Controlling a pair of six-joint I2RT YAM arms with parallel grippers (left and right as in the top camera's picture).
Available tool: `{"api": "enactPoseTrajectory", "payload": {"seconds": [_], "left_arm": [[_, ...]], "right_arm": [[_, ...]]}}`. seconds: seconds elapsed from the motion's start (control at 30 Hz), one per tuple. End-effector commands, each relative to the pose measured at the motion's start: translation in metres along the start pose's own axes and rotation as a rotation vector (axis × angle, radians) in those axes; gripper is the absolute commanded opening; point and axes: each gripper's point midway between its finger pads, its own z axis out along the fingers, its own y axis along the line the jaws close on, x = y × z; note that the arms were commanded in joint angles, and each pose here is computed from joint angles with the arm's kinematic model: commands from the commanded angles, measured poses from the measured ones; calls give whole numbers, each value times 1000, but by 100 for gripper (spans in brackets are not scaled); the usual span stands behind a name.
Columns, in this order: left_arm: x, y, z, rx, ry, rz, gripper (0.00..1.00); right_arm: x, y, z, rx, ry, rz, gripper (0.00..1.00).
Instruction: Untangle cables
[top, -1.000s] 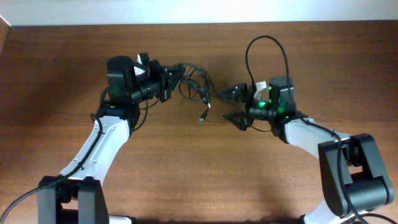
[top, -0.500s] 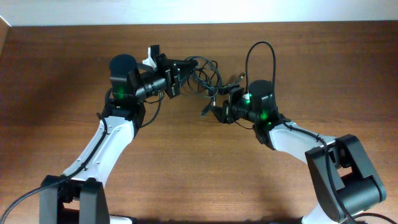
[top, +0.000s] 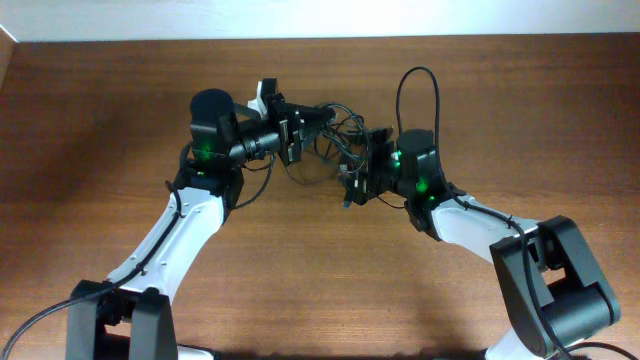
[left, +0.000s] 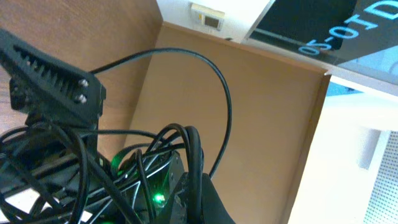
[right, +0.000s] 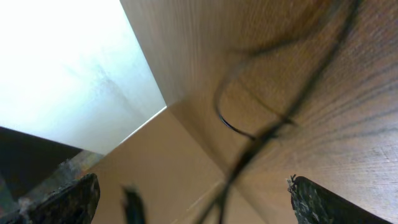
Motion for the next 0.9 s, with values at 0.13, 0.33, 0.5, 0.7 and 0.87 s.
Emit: {"api": "enactPoseTrajectory", "payload": {"seconds": [0.13,0.33,0.5,0.7,0.87], "left_arm": [[-37,-17,-21,22,-178,240,0],[-132,86,-137,-428,-548,228,0],[-110,139,-153,-662,-475,197,74],[-64,159,-94,-867,-152,723,84],[13,190,-35,-818,-218,-13,88]], "right_arm": [[31,-28,-2,108,177,-255,4],[-29,-72,-34,310,117,-612,4],[-44,-51,-49,252,105,-818,4],[-45,-51,-49,252,105,-890,4],[-45,-59,-51,282,116,-866,4]]}}
